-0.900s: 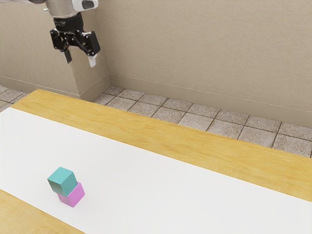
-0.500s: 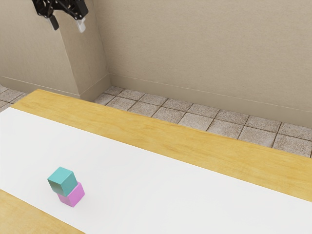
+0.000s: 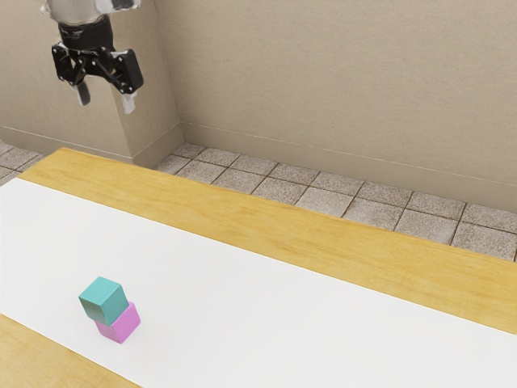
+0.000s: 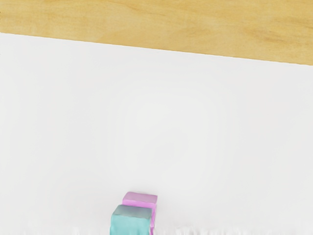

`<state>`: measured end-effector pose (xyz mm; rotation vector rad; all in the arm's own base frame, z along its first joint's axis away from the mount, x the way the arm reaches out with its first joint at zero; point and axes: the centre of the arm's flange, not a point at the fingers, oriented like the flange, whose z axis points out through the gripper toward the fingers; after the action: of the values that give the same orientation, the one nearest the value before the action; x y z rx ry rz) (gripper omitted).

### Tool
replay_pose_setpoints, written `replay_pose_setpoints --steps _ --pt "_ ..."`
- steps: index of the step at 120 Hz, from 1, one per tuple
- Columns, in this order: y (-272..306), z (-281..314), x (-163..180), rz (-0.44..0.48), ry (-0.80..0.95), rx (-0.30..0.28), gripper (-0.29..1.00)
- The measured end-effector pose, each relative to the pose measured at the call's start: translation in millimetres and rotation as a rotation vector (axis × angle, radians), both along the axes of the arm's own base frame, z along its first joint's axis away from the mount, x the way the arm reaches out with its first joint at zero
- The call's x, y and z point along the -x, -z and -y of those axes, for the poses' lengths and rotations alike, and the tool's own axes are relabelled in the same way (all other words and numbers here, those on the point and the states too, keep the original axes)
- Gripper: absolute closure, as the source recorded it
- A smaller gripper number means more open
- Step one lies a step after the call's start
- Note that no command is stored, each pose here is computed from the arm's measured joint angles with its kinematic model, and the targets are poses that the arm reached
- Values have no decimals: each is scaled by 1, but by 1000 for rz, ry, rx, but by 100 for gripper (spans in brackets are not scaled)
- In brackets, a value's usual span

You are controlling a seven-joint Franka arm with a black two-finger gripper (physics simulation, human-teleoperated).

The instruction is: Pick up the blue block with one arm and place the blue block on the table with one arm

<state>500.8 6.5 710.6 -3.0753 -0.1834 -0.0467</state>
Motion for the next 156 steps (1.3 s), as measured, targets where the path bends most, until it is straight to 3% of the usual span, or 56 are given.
replay_pose_setpoints --steps 13,25,62,109,156 --pt "81 18 47 -71 26 -9 0" --pt "134 15 87 -83 19 -11 0" --pt "235 -7 147 -86 -15 17 0" --pt "291 -28 157 -45 116 14 0" --pt "327 -38 134 -52 200 35 0"
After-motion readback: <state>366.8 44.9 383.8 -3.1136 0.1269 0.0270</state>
